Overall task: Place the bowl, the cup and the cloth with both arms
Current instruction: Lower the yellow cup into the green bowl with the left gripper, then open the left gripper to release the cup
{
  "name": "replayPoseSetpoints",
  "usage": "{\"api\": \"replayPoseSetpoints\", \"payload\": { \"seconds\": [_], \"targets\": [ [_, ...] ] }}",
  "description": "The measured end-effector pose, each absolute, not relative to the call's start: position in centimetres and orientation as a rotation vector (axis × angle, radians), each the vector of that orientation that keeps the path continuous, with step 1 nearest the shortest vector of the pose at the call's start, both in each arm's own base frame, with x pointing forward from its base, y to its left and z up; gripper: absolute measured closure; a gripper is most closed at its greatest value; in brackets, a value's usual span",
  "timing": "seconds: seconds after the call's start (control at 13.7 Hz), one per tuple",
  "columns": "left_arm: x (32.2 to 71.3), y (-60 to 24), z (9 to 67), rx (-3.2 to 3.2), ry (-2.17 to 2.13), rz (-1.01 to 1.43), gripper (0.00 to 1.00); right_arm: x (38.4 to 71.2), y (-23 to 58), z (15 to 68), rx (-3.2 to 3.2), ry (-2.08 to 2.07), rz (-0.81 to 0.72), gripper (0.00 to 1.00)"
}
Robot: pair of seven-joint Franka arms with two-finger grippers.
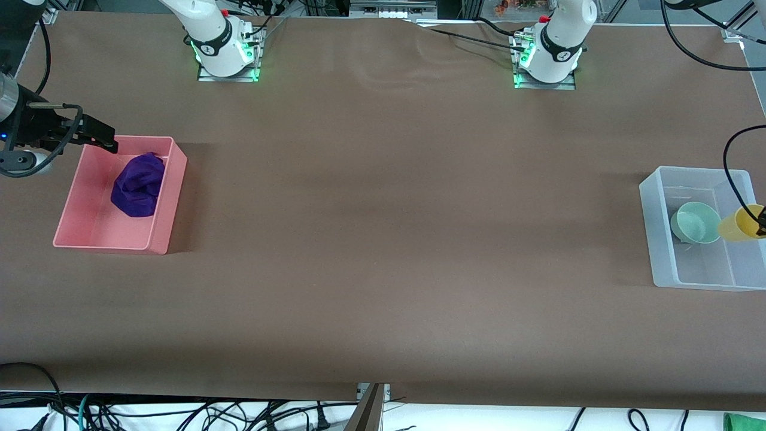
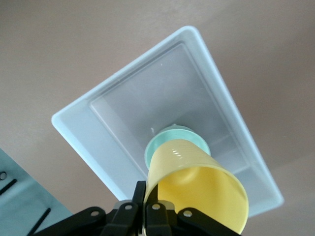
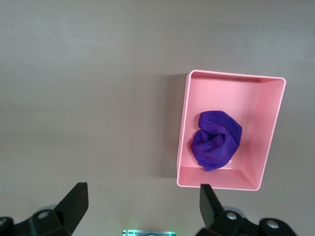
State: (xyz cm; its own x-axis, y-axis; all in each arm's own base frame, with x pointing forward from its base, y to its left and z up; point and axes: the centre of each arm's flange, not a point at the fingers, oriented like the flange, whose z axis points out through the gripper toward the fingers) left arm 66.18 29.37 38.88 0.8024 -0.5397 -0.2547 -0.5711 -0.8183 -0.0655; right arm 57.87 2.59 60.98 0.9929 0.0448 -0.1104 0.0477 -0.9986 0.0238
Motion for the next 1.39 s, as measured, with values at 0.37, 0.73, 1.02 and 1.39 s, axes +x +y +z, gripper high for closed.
{"api": "replayPoseSetpoints", "payload": {
  "seconds": [0.37, 0.73, 1.02, 1.39],
  "targets": [
    [66.1, 30.9, 33.7, -2.909, 0.919, 0.309, 0.97, 57.9, 2.6, 61.0, 3.110, 0.073, -0.170, 0.00],
    [62.8, 33.9, 25.2, -2.972, 0.969, 0.410, 0.96, 57.8, 3.1, 61.1, 3.110, 0.088, -0.168, 0.00],
    [63.3, 33.4, 26.1, -2.962, 0.982, 0.383, 0.63, 57.8, 3.5, 61.1, 3.110, 0.098, -0.165, 0.00],
    [65.4, 27.5, 34.2, -2.959, 1.035, 0.322, 0.09, 57.8, 3.5, 61.1, 3.110, 0.099, -0.164, 0.00]
  ]
}}
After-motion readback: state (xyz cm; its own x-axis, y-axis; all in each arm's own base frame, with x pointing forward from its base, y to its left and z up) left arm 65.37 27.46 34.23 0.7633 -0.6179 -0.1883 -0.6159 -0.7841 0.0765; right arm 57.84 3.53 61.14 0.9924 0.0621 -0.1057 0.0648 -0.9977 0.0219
